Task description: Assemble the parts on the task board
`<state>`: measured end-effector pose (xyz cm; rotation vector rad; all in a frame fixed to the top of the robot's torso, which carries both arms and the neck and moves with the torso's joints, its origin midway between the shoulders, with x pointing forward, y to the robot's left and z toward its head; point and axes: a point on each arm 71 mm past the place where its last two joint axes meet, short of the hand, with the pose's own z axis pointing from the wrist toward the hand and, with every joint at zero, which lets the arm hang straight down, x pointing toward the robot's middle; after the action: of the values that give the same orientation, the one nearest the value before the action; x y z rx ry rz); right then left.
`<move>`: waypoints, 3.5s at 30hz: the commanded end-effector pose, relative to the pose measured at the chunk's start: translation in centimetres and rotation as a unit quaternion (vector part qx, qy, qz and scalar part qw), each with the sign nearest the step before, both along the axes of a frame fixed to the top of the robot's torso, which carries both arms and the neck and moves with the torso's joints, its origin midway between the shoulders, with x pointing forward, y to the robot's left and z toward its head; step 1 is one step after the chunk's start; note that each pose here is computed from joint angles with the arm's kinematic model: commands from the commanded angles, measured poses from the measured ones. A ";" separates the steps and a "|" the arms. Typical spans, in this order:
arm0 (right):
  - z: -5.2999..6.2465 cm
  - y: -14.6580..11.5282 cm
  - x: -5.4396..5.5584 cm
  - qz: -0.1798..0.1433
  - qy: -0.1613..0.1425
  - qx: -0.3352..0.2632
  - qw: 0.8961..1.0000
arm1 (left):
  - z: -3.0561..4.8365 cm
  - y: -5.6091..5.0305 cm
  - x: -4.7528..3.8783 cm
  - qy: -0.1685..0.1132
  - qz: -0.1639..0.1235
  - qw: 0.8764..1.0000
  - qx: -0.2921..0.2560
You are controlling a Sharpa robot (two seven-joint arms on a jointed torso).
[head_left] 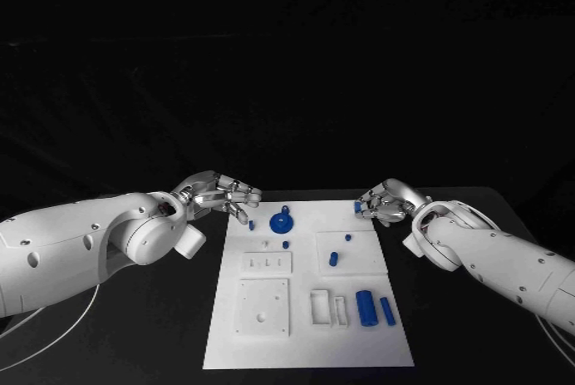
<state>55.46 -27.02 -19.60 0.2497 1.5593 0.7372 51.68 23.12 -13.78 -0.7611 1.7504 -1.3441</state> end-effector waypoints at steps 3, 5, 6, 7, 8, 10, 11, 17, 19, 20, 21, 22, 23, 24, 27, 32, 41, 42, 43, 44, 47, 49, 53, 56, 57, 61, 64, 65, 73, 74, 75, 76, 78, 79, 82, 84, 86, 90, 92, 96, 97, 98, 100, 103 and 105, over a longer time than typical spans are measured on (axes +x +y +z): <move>1.5 1.5 0.0 0.007 0.007 -0.020 1.000 | 0.49 0.3 0.71 0.015 0.030 0.999 0.024; 2.1 2.1 0.0 0.013 0.009 -0.024 1.000 | 0.64 0.1 0.91 0.021 0.027 0.999 0.035; 2.4 2.5 0.0 0.016 0.010 -0.027 0.999 | 0.68 -0.1 1.01 0.025 0.024 0.999 0.041; 2.7 2.9 -0.1 0.019 0.011 -0.029 0.999 | 0.69 -0.3 1.12 0.029 0.020 0.998 0.047; 2.8 3.1 -0.1 0.021 0.011 -0.030 0.999 | 0.69 -0.3 1.16 0.031 0.019 0.998 0.050; 3.3 3.9 -0.1 0.028 0.011 -0.034 0.999 | 0.66 -0.8 1.35 0.041 0.012 0.997 0.060; 3.5 4.3 -0.2 0.032 0.010 -0.035 0.999 | 0.63 -1.0 1.43 0.044 0.009 0.997 0.064; 4.0 7.2 -0.5 0.056 0.007 -0.038 0.998 | 0.51 -2.0 2.31 0.052 0.013 0.995 0.084; 4.1 8.0 -0.7 0.063 0.007 -0.039 0.997 | 0.52 -2.2 2.65 0.048 0.022 0.994 0.094; 4.1 8.5 -0.8 0.066 0.008 -0.039 0.997 | 0.50 -2.3 2.83 0.047 0.028 0.994 0.099; 4.0 8.9 -0.9 0.070 0.009 -0.040 0.997 | 0.48 -2.4 3.00 0.047 0.033 0.993 0.104; 4.0 9.3 -0.9 0.074 0.010 -0.041 0.996 | 0.44 -2.5 3.15 0.047 0.038 0.992 0.108; 4.0 9.8 -1.0 0.077 0.012 -0.042 0.996 | 0.39 -2.6 3.26 0.049 0.042 0.992 0.112; 4.0 10.2 -1.1 0.081 0.013 -0.044 0.996 | 0.33 -2.7 3.34 0.051 0.045 0.991 0.117; 3.9 11.2 -1.3 0.089 0.015 -0.047 0.995 | 0.18 -3.0 3.45 0.057 0.049 0.989 0.129; 3.9 12.7 -1.5 0.099 0.020 -0.052 0.993 | -0.19 -3.9 3.36 0.066 0.047 0.986 0.148; 3.9 14.0 -1.5 0.105 0.023 -0.062 0.992 | -0.69 -5.5 2.82 0.074 0.022 0.982 0.172; 3.9 14.1 -1.5 0.105 0.023 -0.062 0.992 | -0.73 -5.6 2.79 0.075 0.020 0.981 0.175; 3.9 14.1 -1.6 0.106 0.023 -0.063 0.992 | -0.76 -5.7 2.76 0.076 0.019 0.981 0.177; 3.9 14.2 -1.6 0.106 0.023 -0.063 0.992 | -0.79 -5.8 2.74 0.077 0.018 0.980 0.180; 3.9 14.5 -1.6 0.108 0.025 -0.066 0.992 | -0.93 -6.1 2.65 0.084 0.014 0.979 0.185; 3.9 14.6 -1.6 0.109 0.027 -0.067 0.991 | -0.98 -6.2 2.61 0.088 0.014 0.979 0.185; 3.7 14.9 -1.7 0.112 0.031 -0.070 0.991 | -1.05 -6.4 2.57 0.092 0.014 0.978 0.186; 3.6 15.1 -1.8 0.115 0.034 -0.074 0.990 | -1.09 -6.6 2.54 0.095 0.013 0.978 0.188; 3.6 15.2 -1.8 0.115 0.035 -0.075 0.990 | -1.10 -6.6 2.53 0.095 0.012 0.977 0.188; 3.6 15.4 -1.8 0.117 0.036 -0.077 0.989 | -1.14 -6.9 2.50 0.097 0.010 0.977 0.189; 3.6 15.6 -1.9 0.118 0.036 -0.077 0.989 | -1.17 -7.1 2.49 0.100 0.008 0.977 0.190; 3.6 15.6 -1.9 0.119 0.036 -0.077 0.989 | -1.19 -7.1 2.48 0.101 0.007 0.976 0.191; 3.6 15.9 -1.9 0.120 0.037 -0.078 0.989 | -1.39 -7.4 2.37 0.110 -0.005 0.973 0.202; 3.6 15.9 -1.9 0.120 0.038 -0.077 0.989 | -1.41 -7.5 2.35 0.111 -0.006 0.973 0.203; 3.7 16.0 -1.9 0.120 0.040 -0.077 0.989 | -1.43 -7.5 2.33 0.112 -0.007 0.973 0.204; 3.7 16.0 -1.9 0.120 0.041 -0.076 0.989 | -1.44 -7.5 2.32 0.112 -0.007 0.972 0.205; 3.7 16.0 -1.9 0.121 0.042 -0.076 0.989 | -1.45 -7.6 2.31 0.113 -0.006 0.972 0.206; 3.7 16.1 -1.9 0.121 0.043 -0.076 0.989 | -1.46 -7.6 2.31 0.113 -0.006 0.972 0.206; 3.7 16.2 -2.0 0.124 0.045 -0.076 0.988 | -1.46 -7.6 2.35 0.113 -0.004 0.972 0.207; 3.7 16.3 -2.0 0.125 0.047 -0.077 0.988 | -1.46 -7.6 2.34 0.113 -0.004 0.972 0.207; 3.7 16.4 -2.1 0.129 0.048 -0.078 0.987 | -1.46 -7.6 2.31 0.113 -0.004 0.972 0.207; 3.7 16.6 -2.2 0.134 0.051 -0.079 0.987 | -1.46 -7.6 2.29 0.113 -0.003 0.972 0.207; 3.7 16.7 -2.2 0.136 0.052 -0.080 0.986 | -1.46 -7.5 2.30 0.113 -0.003 0.972 0.207; 3.7 16.8 -2.3 0.138 0.053 -0.082 0.986 | -1.48 -7.6 2.26 0.114 -0.006 0.971 0.208; 3.7 16.8 -2.3 0.138 0.054 -0.082 0.986 | -1.49 -7.6 2.25 0.115 -0.007 0.971 0.208; 3.7 16.8 -2.3 0.138 0.054 -0.082 0.986 | -1.50 -7.6 2.23 0.115 -0.008 0.971 0.208; 3.7 16.8 -2.3 0.139 0.054 -0.082 0.985 | -1.52 -7.7 2.20 0.116 -0.011 0.971 0.209; 3.7 16.9 -2.3 0.139 0.054 -0.082 0.985 | -1.57 -7.9 2.13 0.119 -0.018 0.970 0.211; 3.7 17.0 -2.3 0.140 0.054 -0.082 0.985 | -1.60 -8.0 2.08 0.121 -0.022 0.969 0.213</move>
<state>53.26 -10.26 -15.82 -0.0374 1.7534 0.8149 53.93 15.62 -15.46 -0.6944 2.1328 -0.8666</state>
